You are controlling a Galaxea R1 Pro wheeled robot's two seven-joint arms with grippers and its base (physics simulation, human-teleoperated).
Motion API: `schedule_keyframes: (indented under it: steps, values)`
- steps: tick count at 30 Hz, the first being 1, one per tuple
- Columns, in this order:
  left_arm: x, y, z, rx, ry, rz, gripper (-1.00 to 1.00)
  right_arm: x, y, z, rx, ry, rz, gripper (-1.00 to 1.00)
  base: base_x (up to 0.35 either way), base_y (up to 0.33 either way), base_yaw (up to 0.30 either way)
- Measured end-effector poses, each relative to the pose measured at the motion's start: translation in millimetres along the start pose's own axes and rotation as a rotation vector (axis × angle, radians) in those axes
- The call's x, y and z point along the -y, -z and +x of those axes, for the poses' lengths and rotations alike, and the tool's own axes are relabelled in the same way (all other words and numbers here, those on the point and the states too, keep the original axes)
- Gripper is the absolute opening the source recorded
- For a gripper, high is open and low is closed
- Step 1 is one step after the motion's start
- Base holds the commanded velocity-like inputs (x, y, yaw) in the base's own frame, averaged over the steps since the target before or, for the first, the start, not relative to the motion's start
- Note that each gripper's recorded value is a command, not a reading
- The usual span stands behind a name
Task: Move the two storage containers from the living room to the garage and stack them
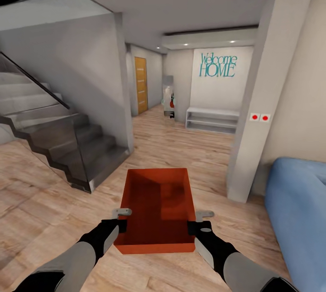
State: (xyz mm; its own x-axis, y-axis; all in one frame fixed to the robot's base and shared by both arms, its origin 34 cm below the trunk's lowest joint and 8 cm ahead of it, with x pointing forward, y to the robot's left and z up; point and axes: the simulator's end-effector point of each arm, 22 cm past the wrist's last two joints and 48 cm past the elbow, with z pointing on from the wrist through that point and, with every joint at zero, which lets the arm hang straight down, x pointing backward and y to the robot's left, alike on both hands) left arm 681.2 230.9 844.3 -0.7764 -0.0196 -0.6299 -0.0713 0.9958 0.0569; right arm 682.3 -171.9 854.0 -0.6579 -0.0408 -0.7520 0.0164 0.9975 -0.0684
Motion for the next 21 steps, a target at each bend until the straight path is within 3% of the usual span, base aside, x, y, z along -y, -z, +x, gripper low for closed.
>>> schedule_keyframes:
  steps: [21]
  values:
    - [1.4, 0.2, 0.1, -0.001, 0.002, 0.001, -1.0, 1.5, 0.0, -1.1, -0.001, 0.003, 0.0, -1.0, 0.324, 0.0, 0.0]
